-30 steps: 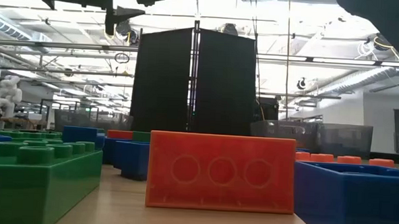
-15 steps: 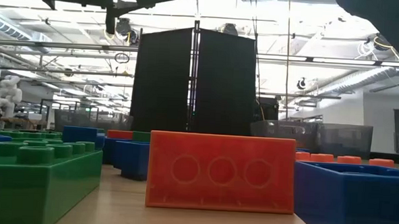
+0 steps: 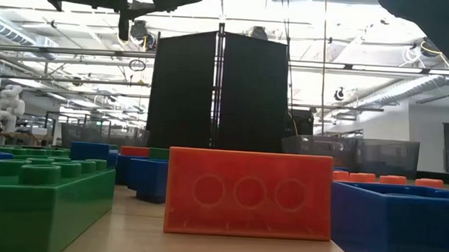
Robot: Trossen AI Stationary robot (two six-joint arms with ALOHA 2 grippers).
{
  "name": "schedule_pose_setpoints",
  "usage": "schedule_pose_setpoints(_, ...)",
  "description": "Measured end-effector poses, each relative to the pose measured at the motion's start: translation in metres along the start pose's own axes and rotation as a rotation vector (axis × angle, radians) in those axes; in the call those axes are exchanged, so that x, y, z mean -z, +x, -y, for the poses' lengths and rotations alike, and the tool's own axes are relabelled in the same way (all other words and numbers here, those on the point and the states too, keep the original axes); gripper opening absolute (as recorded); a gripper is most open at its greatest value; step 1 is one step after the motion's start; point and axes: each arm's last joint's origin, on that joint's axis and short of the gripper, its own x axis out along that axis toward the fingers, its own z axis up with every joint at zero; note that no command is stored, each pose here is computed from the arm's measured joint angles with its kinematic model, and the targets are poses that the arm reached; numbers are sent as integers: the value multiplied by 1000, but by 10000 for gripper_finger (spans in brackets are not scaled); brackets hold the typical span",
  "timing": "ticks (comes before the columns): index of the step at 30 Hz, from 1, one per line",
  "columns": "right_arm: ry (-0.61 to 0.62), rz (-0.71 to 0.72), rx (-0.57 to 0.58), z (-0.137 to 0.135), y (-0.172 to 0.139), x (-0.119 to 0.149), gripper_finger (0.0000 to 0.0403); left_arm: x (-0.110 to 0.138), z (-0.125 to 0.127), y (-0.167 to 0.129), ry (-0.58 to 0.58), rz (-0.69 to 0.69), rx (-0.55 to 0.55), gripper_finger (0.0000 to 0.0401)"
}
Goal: Sort blocks
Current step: Put the green game piece into the left black bin
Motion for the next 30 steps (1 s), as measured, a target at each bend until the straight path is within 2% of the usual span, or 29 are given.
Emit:
schedule_pose_setpoints(3,-3,-1,-9,-1,0,0,227,-1,0,0,6,8,1,63)
schedule_pose_setpoints(6,-18,-8,-13,-1,0,1,275,-1,0,0,6,15,-8,63)
schedule_pose_setpoints(9,-43,-55,11,-3,-1,4,301,-2,-1,0,22,34,-33,63)
schedule_pose_setpoints(12,-98,-145,36,-4,-2,12,307,-2,-3,0,61,55,-89,63)
schedule_pose_setpoints(15,-134,-240,34,-3,0,23,302,3,-12,-2,118,46,-248,63)
schedule_pose_setpoints(21,-105,-345,8,1,-2,36,289,23,-45,-9,260,-119,-753,63)
schedule_pose_setpoints(23,-99,-354,5,2,-4,37,288,29,-57,-9,283,-175,-876,63)
schedule_pose_setpoints(30,-95,-368,-2,1,-5,38,288,49,-103,3,317,-341,-1035,63)
